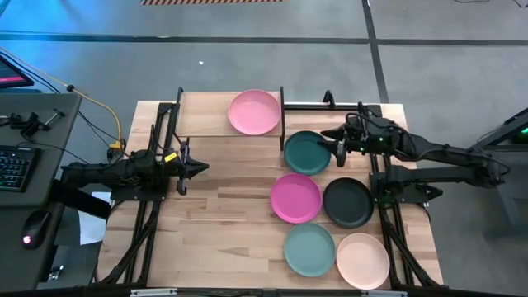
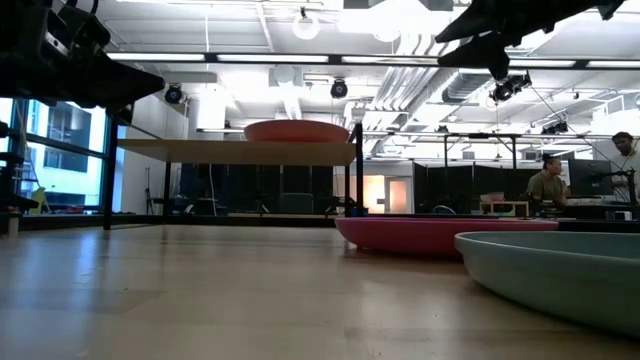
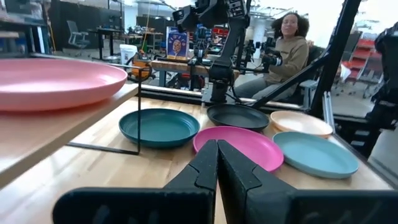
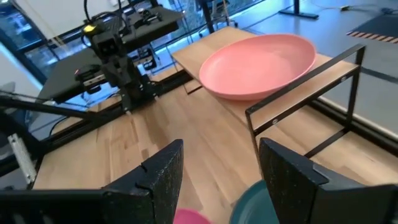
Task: Place and stack plates onto a shelf
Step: Put the blue plate on the shelf
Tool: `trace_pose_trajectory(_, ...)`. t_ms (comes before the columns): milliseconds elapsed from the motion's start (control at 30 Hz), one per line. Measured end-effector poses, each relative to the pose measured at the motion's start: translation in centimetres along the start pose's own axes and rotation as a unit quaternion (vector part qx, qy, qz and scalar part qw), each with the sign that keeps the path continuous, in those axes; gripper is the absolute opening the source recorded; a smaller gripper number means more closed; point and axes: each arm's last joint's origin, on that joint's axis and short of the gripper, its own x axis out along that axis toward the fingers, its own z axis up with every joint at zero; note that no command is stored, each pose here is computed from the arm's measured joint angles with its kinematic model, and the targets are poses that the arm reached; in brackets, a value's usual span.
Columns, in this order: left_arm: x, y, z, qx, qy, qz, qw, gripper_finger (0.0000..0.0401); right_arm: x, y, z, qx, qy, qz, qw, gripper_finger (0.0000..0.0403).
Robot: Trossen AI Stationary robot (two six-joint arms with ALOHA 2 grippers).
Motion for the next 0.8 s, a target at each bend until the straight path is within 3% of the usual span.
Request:
trace_pose_trajectory(333,0.0,0.0,0.1,-0.008,-0.003,0.008,1.000,0.0000,0.0,0.3,-0.1,0.021,0.020,0.055,0.998,0.0192)
trace_pose_trajectory(467,0.0,0.0,0.5,-0.110,-0.029,0.006,0.993,0.0000,0.0,0.5,-0.1,0.070,0.028,0.075,0.994,0.0192)
trace_pose_trajectory(600,-0.1,0.0,1.7,-0.206,-0.088,-0.010,0.975,0.0000,0.0,0.5,-0.1,0.090,0.030,0.077,0.992,0.0192)
trace_pose_trajectory(800,-0.4,-0.1,2.6,-0.252,-0.136,-0.027,0.958,0.0000,0.0,0.5,0.0,0.091,0.025,0.079,0.992,0.0192)
